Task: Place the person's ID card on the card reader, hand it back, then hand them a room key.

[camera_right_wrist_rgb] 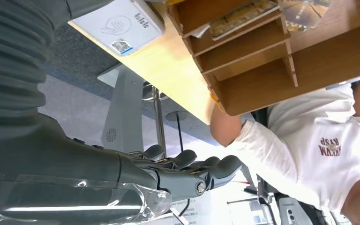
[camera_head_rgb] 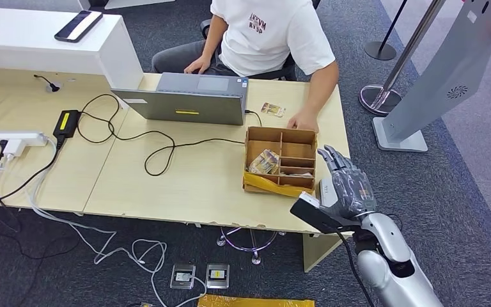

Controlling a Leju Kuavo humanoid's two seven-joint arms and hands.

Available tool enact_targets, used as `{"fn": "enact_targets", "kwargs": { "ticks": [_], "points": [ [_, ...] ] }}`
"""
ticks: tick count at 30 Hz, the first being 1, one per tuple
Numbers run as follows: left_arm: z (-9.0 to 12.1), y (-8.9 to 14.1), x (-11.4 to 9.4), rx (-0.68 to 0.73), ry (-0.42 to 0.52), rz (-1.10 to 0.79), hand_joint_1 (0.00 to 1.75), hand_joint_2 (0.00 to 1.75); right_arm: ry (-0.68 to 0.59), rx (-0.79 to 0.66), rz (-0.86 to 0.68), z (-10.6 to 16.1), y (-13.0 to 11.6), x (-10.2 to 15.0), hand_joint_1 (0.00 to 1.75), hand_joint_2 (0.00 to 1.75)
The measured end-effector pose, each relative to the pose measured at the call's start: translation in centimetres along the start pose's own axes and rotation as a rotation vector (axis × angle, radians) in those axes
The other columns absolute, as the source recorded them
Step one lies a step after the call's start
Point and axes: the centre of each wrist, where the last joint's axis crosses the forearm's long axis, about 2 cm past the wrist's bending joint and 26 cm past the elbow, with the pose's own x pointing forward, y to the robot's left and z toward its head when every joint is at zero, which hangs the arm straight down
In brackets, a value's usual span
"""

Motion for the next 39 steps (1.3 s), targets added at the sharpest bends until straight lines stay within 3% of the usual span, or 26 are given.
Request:
{"fn": "enact_targets", "kwargs": {
  "ticks": [15, 32, 36, 39],
  "points": [
    [0.0, 0.0, 0.0, 0.001, 0.004, -0.007, 0.0, 1.75, -0.007, -0.039, -0.018, -1.8, 1.0, -0.3, 0.0, 1.75],
    [0.0, 0.0, 0.0, 0.003, 0.013, -0.01, 0.0, 1.75, 0.031, 0.021, -0.051, -2.9, 2.9, -1.1, 0.0, 1.75],
    [0.0, 0.0, 0.0, 0.004, 0.012, -0.01, 0.0, 0.0, 0.029, 0.014, -0.052, -3.3, 2.8, -1.2, 0.0, 1.75],
    [0.0, 0.1, 0.0, 0.006, 0.01, -0.012, 0.0, 0.0, 0.031, 0.007, -0.05, -3.6, 2.7, -1.4, 0.0, 1.75]
  ]
}}
